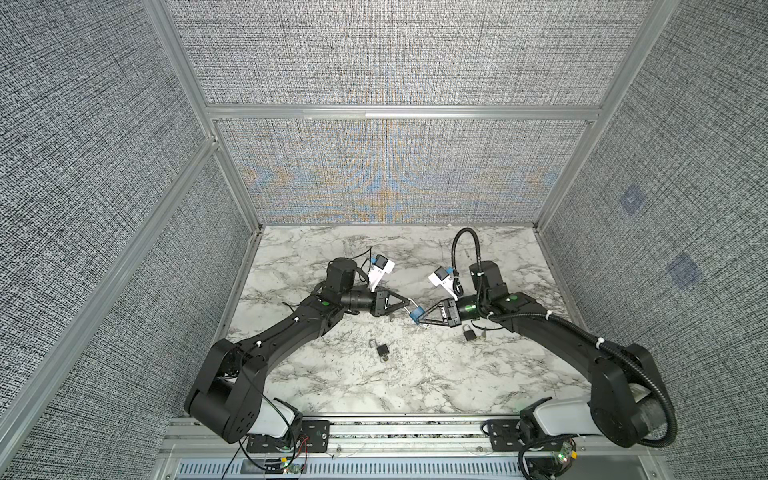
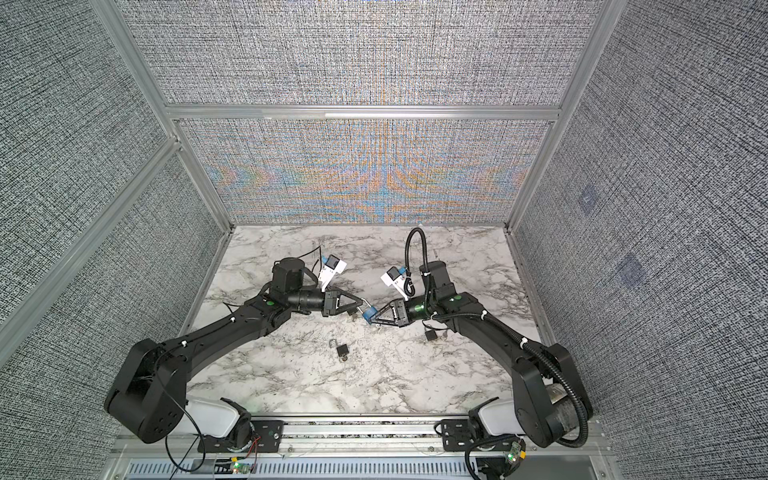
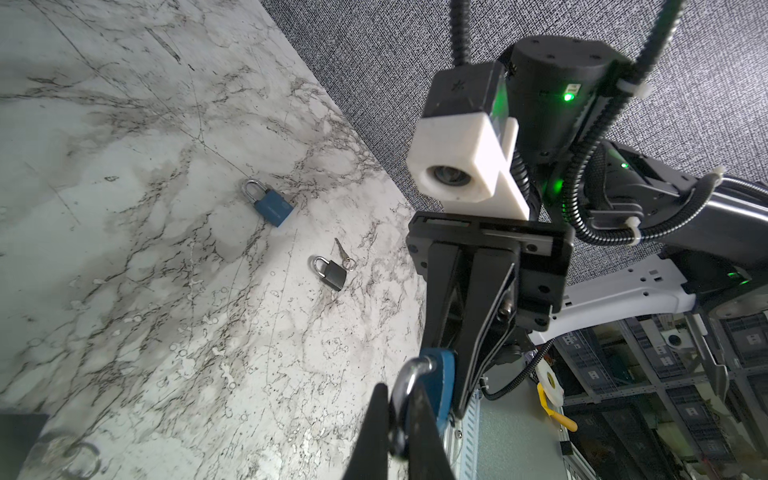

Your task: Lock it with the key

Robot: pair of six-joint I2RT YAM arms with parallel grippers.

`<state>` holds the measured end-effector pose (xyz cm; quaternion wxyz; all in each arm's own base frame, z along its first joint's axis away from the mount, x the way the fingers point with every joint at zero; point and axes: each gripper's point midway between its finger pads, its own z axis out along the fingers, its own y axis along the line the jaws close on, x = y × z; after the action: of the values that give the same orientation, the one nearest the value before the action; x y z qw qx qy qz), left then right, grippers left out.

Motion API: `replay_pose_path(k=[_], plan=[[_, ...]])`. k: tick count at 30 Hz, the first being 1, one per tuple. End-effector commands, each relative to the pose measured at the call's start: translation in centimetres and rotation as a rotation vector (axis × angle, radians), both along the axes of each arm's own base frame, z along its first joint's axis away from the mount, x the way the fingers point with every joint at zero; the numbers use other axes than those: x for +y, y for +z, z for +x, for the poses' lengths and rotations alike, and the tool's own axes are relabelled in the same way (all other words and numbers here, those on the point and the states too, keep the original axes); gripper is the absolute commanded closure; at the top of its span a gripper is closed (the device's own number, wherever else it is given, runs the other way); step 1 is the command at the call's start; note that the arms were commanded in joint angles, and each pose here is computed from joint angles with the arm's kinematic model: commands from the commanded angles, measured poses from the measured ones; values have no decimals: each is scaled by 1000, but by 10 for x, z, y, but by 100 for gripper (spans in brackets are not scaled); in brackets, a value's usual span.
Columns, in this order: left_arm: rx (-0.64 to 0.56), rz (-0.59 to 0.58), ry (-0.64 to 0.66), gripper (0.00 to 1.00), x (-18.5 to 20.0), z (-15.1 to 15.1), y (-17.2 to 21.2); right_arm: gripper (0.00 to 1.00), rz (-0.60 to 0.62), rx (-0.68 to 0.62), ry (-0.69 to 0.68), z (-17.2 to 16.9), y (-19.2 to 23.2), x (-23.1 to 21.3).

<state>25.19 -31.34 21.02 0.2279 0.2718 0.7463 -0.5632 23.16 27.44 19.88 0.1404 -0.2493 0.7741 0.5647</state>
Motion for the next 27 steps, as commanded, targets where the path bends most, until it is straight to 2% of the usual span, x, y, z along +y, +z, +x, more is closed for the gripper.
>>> replay_pose_path(k=[1,27], plan=[[-15,5,-1,97,-1,1,-4,100,51,-21,32,-3,16,4],[9,-5,1,100,3,-6,-9,100,93,-15,21,2,25,10]])
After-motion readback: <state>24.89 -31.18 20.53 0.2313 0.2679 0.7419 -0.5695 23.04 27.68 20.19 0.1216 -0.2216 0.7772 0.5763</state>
